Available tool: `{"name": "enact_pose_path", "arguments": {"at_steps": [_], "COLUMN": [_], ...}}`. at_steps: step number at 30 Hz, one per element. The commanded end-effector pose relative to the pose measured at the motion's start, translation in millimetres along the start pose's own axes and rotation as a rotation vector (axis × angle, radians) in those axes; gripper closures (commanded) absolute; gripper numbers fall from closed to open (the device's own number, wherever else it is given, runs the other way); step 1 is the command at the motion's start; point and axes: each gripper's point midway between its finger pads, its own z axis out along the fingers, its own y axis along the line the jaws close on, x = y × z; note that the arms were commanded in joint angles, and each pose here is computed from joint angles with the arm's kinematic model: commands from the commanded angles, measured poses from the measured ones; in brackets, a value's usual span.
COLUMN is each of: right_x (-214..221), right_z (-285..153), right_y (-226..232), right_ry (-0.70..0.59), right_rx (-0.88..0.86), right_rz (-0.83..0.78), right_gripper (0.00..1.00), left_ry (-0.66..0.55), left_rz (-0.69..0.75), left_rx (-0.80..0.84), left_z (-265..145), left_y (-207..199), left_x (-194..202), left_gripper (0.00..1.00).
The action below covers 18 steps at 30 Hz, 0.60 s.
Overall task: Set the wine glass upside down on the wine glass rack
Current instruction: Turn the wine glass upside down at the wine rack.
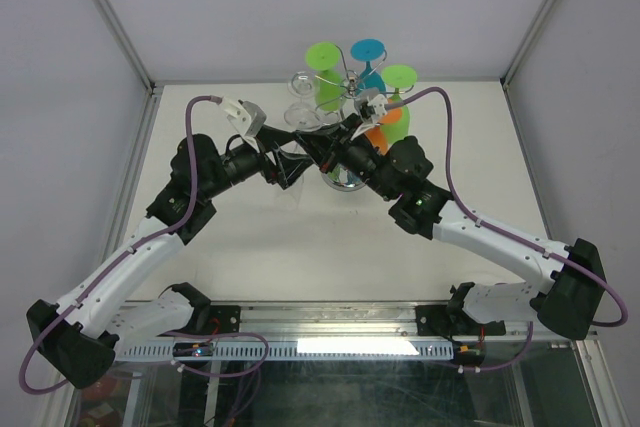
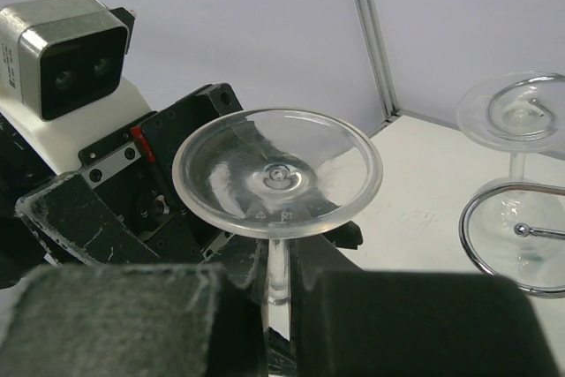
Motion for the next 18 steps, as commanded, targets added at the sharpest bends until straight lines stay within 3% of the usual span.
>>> {"name": "enact_pose_path", "arguments": {"at_steps": [1, 6, 14, 18], "right_x": [-21.2, -22.6, -24.8, -26.6], "right_z": [-3.7, -5.3, -7.2, -8.8], "right_y": [9.2, 7.3, 7.8, 10.7], "right_ry": [-0.061, -0.063, -0.066, -0.071], "right_rx": [-0.027, -0.018, -0.018, -0.028], "right_rz": [-0.037, -0.051, -0.059, -0.049], "right_gripper": [1.00, 1.00, 1.00, 1.00], "left_ry": [-0.085, -0.077, -0.067, -0.060], "left_rz": [0.043, 0.047, 0.041, 0.041], "left_rx": [-0.016, -0.009, -0.004, -0.006], "left_z": [-6.6, -6.2, -4.6, -2.5], "left_y": [-1.4, -2.4, -2.5, -0.9], "left_x": [-35.9, -34.5, -31.5, -29.3], "left_gripper": [0.26, 0.31, 0.53, 0.52]}}
